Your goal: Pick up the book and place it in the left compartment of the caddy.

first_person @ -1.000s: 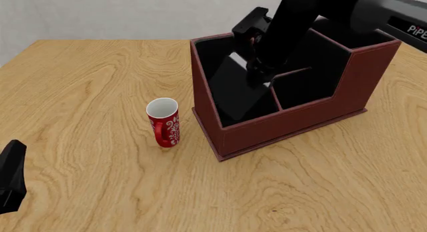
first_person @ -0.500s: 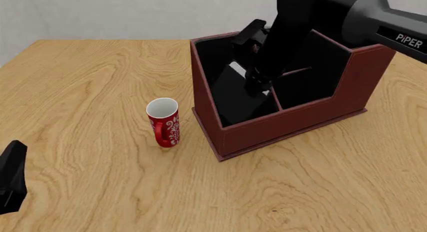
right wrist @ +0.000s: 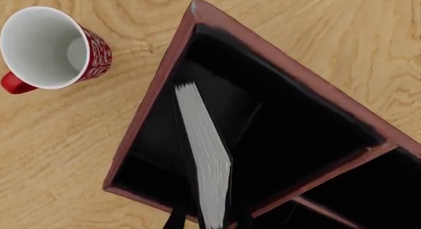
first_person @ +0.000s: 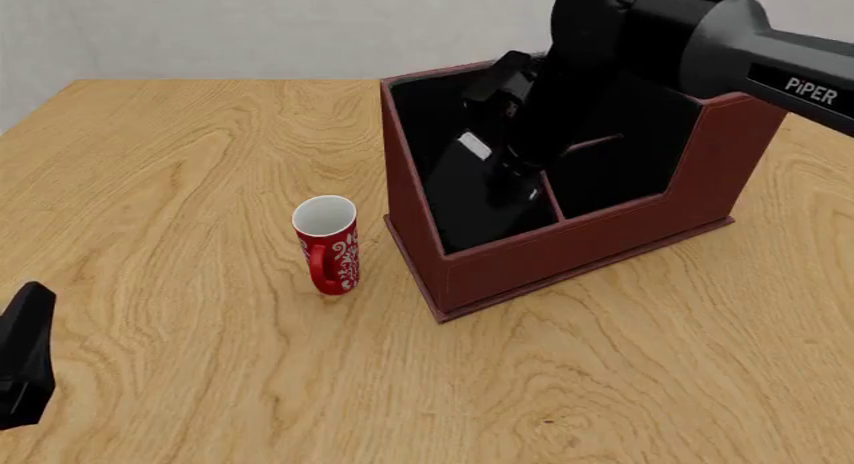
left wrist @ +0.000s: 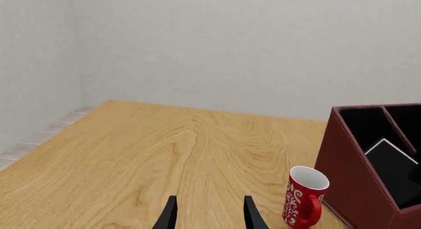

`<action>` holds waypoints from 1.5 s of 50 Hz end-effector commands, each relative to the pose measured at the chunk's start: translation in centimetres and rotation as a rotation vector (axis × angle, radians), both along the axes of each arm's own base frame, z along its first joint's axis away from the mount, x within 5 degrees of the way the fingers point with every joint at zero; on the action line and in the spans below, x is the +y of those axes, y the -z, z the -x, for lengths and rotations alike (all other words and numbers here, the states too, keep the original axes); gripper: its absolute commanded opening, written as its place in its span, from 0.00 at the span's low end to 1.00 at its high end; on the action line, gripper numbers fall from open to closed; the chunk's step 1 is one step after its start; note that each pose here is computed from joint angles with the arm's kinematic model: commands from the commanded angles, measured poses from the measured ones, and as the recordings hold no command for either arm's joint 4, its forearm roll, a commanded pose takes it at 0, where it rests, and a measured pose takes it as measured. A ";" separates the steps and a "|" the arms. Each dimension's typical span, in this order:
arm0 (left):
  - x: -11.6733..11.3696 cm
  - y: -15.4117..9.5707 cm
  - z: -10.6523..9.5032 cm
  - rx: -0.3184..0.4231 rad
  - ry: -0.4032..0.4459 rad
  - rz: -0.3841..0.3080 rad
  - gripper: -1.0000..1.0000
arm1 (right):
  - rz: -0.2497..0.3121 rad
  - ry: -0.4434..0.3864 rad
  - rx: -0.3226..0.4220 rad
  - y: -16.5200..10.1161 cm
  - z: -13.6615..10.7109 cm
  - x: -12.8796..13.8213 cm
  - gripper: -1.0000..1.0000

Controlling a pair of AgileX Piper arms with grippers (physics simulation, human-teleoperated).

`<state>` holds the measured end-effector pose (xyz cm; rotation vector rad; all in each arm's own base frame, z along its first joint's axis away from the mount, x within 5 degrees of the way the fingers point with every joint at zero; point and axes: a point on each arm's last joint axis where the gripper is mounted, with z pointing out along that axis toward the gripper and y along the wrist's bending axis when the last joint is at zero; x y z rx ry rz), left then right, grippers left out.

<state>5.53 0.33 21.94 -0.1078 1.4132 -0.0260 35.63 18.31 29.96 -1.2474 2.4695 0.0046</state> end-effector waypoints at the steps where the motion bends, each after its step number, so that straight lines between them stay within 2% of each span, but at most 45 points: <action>1: 0.0 0.0 0.0 0.002 0.001 0.000 1.00 | -0.004 0.023 0.002 0.0 -0.3 -0.3 1.00; 22: 0.0 0.0 0.0 -0.003 0.004 0.001 1.00 | -0.010 0.013 -0.022 -2.5 0.1 -0.7 1.00; 28: 0.0 -0.1 0.0 -0.008 0.005 0.000 1.00 | -0.025 0.014 -0.055 -4.8 0.6 -1.1 1.00; 34: -0.1 -0.3 0.1 -0.020 0.016 -0.002 1.00 | -0.054 0.021 -0.095 -6.9 2.2 -1.5 1.00; 35: -0.1 -0.5 0.1 -0.023 0.020 -0.006 1.00 | -0.072 0.022 -0.104 -7.6 3.4 -1.2 1.00; 37: -0.1 -0.5 0.1 -0.025 0.022 -0.006 1.00 | -0.077 0.028 -0.111 -8.0 3.5 -1.4 1.00; 41: -0.2 -1.1 0.2 -0.031 0.033 -0.015 1.00 | -0.119 0.049 -0.147 -9.5 5.5 -1.9 1.00; 43: -0.2 -1.1 0.2 -0.031 0.037 -0.017 1.00 | -0.121 0.049 -0.159 -9.6 5.8 -2.3 1.00; 49: -0.3 -1.6 0.3 -0.035 0.052 -0.029 1.00 | -0.208 0.086 -0.234 -11.2 8.7 -3.1 1.00; 53: -0.4 -2.0 0.4 -0.036 0.063 -0.040 1.00 | -0.226 0.102 -0.263 -11.0 9.5 -4.0 1.00; 55: -0.4 -2.3 0.5 -0.037 0.068 -0.046 1.00 | -0.266 0.117 -0.278 -11.5 10.8 -4.0 1.00; 56: -0.4 -2.4 0.5 -0.037 0.070 -0.048 1.00 | -0.263 0.118 -0.288 -11.3 10.9 -4.5 1.00; 58: -0.4 -2.5 0.5 -0.037 0.072 -0.052 1.00 | -0.309 0.143 -0.311 -11.9 11.9 -4.7 1.00; 60: -0.5 -2.6 0.6 -0.037 0.076 -0.055 1.00 | -0.319 0.133 -0.334 -11.8 12.8 -5.2 1.00; 61: -0.5 -2.7 0.6 -0.037 0.079 -0.057 1.00 | -0.354 0.159 -0.343 -12.2 13.3 -5.4 1.00; 63: -0.5 -2.7 0.6 -0.036 0.084 -0.061 1.00 | -0.355 0.149 -0.363 -11.8 14.0 -5.9 1.00; 69: -0.6 -2.5 0.5 -0.026 0.094 -0.072 1.00 | -0.437 0.169 -0.420 -11.7 17.1 -7.3 1.00; 75: -0.6 -2.3 0.5 -0.017 0.099 -0.077 1.00 | -0.460 0.189 -0.456 -10.7 18.7 -8.7 1.00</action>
